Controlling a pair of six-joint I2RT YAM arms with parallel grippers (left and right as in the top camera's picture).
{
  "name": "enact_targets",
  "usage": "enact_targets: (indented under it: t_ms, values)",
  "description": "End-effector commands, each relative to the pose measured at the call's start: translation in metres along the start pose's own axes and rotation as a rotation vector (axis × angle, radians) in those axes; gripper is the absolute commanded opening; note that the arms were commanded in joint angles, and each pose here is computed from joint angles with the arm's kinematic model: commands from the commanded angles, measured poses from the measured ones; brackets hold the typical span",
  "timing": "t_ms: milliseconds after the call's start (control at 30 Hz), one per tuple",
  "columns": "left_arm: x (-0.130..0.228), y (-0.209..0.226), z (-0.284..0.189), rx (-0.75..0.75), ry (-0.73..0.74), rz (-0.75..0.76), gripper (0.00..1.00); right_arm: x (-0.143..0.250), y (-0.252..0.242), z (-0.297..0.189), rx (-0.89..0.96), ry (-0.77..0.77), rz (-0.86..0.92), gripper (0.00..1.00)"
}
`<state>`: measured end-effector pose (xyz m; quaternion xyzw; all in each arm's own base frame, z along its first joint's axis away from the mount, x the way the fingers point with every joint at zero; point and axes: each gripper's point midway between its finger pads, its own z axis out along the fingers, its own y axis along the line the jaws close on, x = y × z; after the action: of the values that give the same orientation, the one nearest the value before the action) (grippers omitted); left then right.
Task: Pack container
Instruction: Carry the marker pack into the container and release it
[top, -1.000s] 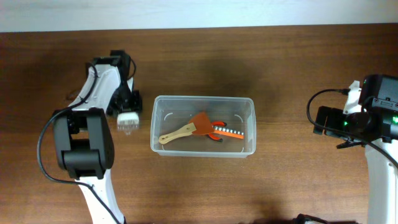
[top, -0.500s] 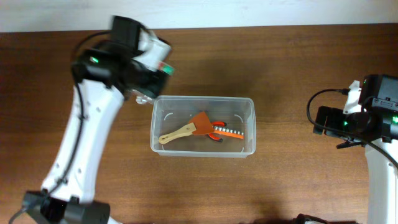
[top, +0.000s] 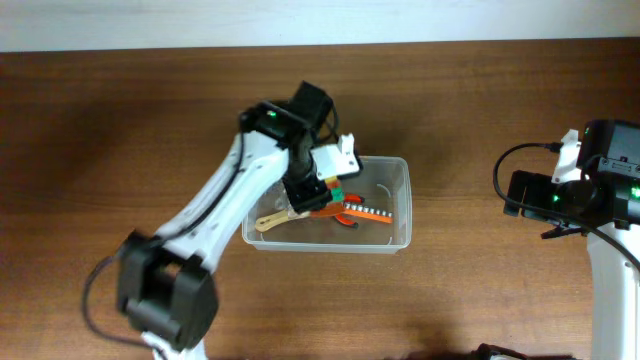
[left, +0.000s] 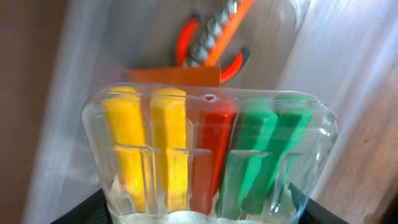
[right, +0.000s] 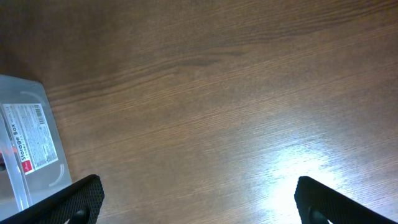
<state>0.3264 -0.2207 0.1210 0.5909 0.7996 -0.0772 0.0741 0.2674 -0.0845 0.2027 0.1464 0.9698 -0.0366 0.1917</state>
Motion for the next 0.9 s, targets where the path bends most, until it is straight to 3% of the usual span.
enact_targets:
  t_ms: [0, 267, 400, 467, 600, 867]
  values:
    - [0.013, 0.002, 0.032, 0.045, 0.069, 0.019, 0.02, -0.001, 0.0, -0.005, -0.008, -0.02, 0.014, 0.99]
    - [0.023, 0.011, 0.069, 0.063, 0.146, 0.01, 0.02, -0.001, 0.0, -0.005, -0.008, -0.02, 0.014, 0.99]
    - [0.027, 0.01, 0.078, 0.082, 0.167, 0.005, 0.29, -0.001, 0.0, -0.005, -0.008, -0.02, 0.014, 0.99]
    - [0.028, 0.01, 0.079, 0.086, 0.171, 0.002, 0.33, -0.001, 0.0, -0.005, -0.008, -0.02, 0.014, 0.99]
    - [0.028, 0.01, 0.08, 0.085, 0.171, 0.001, 0.58, -0.001, 0.0, -0.005, -0.008, -0.02, 0.014, 0.99]
    - [0.031, 0.024, 0.07, 0.01, 0.191, -0.11, 0.86, -0.001, 0.0, -0.005, -0.007, -0.02, 0.014, 0.99]
